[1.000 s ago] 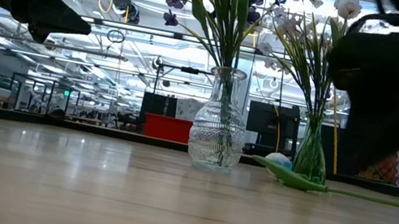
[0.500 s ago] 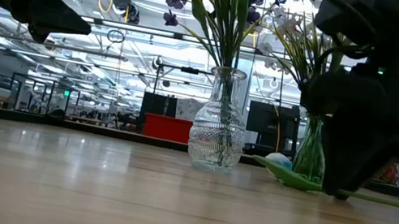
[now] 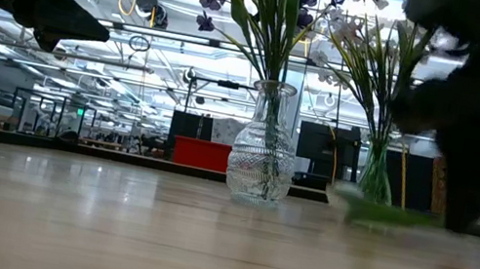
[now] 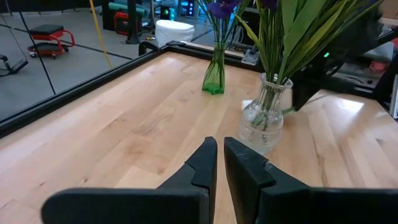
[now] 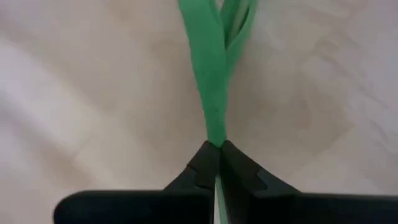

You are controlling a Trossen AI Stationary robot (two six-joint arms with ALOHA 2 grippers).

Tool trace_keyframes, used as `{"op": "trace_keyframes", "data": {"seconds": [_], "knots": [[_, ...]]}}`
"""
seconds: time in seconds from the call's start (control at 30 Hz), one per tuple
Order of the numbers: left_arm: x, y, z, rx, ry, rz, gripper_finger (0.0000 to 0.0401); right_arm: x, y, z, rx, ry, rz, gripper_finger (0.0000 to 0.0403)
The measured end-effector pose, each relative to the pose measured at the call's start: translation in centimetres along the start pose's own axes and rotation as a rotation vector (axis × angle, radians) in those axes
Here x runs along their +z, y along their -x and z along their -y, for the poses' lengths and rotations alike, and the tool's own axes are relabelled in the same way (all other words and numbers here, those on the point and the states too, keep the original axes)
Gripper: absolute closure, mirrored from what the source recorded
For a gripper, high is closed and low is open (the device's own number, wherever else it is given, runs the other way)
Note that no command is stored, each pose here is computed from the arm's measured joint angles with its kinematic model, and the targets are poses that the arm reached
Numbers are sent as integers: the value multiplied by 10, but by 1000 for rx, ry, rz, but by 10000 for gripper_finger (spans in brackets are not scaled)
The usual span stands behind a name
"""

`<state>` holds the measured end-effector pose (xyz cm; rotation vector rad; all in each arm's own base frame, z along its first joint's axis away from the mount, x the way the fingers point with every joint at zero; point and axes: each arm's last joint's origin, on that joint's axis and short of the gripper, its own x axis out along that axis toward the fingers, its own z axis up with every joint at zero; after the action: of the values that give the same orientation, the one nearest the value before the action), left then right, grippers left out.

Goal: Sort flowers into vase by color
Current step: Put the white tulip into the transparent green vase

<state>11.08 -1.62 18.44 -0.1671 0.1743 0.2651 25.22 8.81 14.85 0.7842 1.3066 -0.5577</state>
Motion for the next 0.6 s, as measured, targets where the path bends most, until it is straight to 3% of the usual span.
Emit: {"op": "trace_keyframes", "data": {"seconds": [0.13, 0.3, 0.5, 0.6], "knots": [[0, 0, 0, 0, 0, 0, 366, -25, 31, -4, 63, 111, 107, 400], [0, 0, 0, 0, 0, 1, 366, -65, 76, 10, 108, 115, 300, 401], [0, 0, -1, 21, -8, 6, 366, -85, 130, 32, 306, 129, 701, 402], [0, 0, -1, 50, -7, 13, 366, -79, 151, 41, 326, 160, 913, 402]]}}
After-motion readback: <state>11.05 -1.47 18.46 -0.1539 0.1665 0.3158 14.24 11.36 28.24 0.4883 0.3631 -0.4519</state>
